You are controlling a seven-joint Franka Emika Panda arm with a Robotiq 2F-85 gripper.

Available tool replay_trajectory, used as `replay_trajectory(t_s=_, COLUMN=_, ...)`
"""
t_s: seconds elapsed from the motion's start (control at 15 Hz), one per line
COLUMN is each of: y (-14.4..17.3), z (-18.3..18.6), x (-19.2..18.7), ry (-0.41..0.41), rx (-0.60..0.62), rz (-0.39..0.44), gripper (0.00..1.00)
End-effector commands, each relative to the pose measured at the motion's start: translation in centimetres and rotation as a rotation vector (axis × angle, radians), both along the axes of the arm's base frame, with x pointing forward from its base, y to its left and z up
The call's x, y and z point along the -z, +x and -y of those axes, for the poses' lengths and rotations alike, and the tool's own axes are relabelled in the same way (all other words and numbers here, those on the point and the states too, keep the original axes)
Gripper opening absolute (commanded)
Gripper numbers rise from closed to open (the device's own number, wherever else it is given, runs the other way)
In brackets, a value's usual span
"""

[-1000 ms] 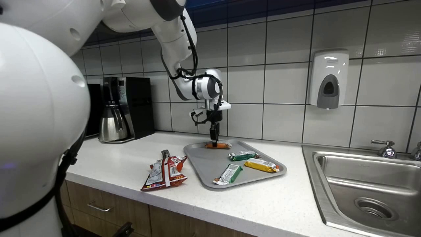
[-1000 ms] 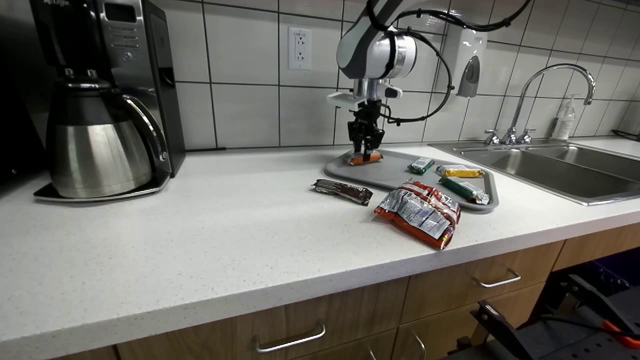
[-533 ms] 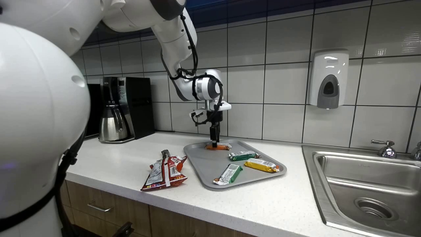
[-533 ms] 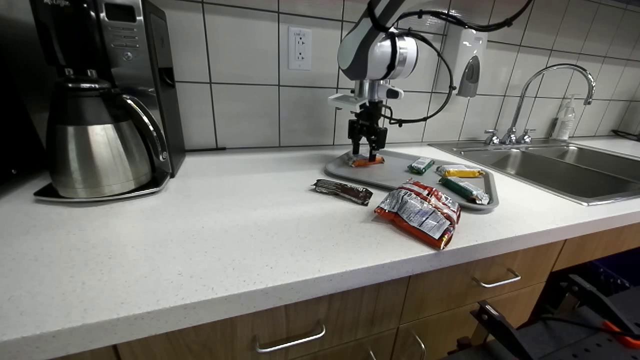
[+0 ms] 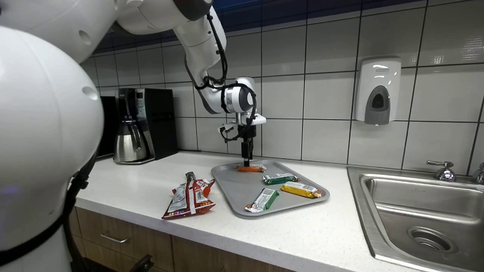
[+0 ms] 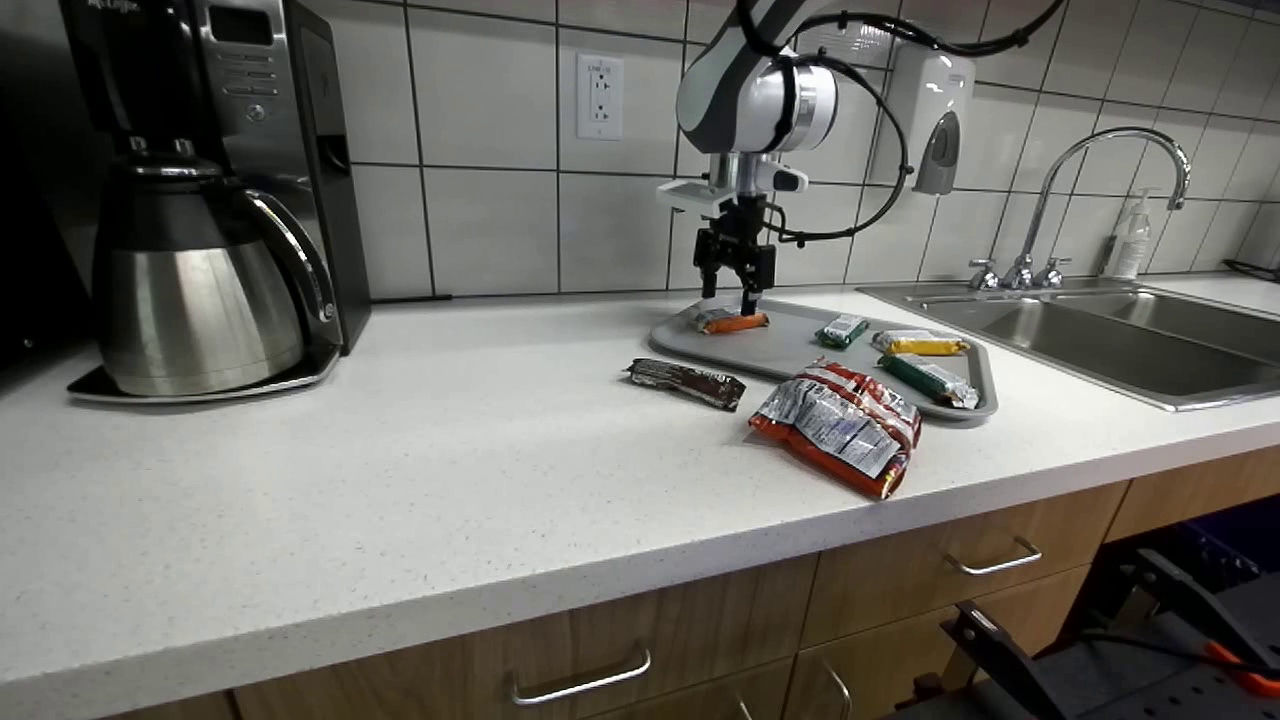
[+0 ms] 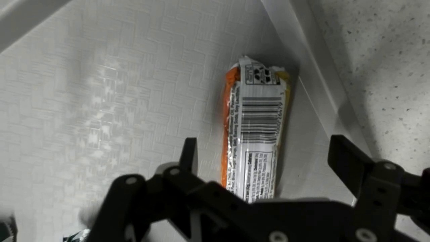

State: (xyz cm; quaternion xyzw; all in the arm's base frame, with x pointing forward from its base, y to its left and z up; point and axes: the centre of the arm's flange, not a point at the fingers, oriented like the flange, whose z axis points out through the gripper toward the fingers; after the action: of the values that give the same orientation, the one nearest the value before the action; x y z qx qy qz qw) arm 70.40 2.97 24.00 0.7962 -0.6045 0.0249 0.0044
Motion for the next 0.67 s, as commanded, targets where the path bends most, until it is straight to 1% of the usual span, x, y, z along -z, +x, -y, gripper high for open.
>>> replay_trajectory(t_s=0.0, y=0.0, z=0.0, x=0.0, ry=0.0, rx=0.0, rz=0.0, gripper=1.0)
replay_trajectory(t_s=0.47, y=0.0, z=0.0, x=0.0, ry=0.0, rx=0.0, rz=0.0, gripper=1.0)
replay_trajectory(t_s=0.6, y=-0.13, z=-0.21, x=-0.33, ry=-0.003, rx=-0.018, rz=0.012, gripper=1.0)
